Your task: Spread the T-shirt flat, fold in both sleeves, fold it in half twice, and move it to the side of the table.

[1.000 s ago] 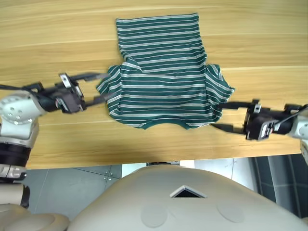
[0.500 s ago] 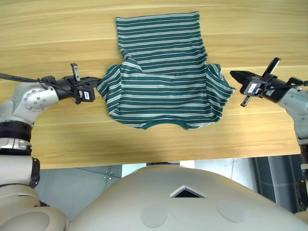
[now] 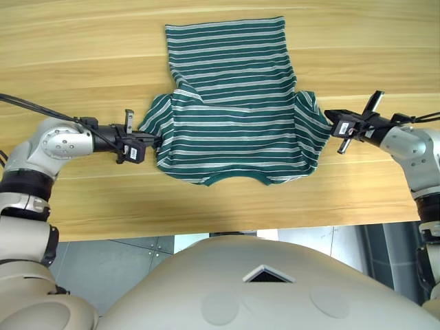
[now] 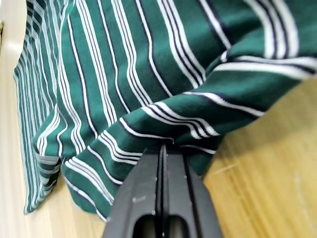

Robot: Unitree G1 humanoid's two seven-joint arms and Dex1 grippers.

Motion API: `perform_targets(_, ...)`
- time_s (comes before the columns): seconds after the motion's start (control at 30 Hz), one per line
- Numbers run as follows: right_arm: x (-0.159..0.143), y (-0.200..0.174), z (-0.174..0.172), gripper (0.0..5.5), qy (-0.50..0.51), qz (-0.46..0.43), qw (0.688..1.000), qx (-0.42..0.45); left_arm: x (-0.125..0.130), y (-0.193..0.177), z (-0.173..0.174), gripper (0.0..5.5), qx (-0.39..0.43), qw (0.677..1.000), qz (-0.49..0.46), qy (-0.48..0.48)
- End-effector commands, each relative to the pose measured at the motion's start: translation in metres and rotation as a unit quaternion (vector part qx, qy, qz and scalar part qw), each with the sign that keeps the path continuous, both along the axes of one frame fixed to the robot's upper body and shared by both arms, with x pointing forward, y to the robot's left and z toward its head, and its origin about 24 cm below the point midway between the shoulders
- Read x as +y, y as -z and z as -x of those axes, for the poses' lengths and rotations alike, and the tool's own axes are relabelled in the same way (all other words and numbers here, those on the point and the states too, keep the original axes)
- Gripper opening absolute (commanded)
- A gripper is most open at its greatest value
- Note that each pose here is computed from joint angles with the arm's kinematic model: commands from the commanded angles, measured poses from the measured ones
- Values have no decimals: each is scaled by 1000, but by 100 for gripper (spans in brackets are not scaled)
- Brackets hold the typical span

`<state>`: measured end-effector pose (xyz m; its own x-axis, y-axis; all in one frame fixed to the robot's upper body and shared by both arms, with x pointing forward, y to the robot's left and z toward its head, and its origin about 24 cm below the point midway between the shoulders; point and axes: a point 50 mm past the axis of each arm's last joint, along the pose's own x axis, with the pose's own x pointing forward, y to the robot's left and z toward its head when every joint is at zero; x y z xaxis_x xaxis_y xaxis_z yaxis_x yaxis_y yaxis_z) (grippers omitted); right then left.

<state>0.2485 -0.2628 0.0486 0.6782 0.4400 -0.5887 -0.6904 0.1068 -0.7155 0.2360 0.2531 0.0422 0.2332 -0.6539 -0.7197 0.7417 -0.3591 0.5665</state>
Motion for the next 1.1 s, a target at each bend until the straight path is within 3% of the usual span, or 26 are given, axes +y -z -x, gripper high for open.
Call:
perform_targets(0.03, 4, -1, 0, 1, -6, 2, 1000, -3, 2, 14, 5, 0, 52, 993, -93, 44)
perform_targets(0.27, 3, -1, 0, 1, -4, 9, 1000, -2, 18, 19, 25, 0, 80, 982, -157, 68)
perform_targets(0.77, 6, -10, -3, 1, -10, 11, 1000, -19, 6, 1, 14, 0, -33, 998, -52, -2)
perform_targets(1.1, 3, -16, 4, 1, -7, 14, 1000, -20, 19, 12, 31, 0, 10, 995, -102, -14)
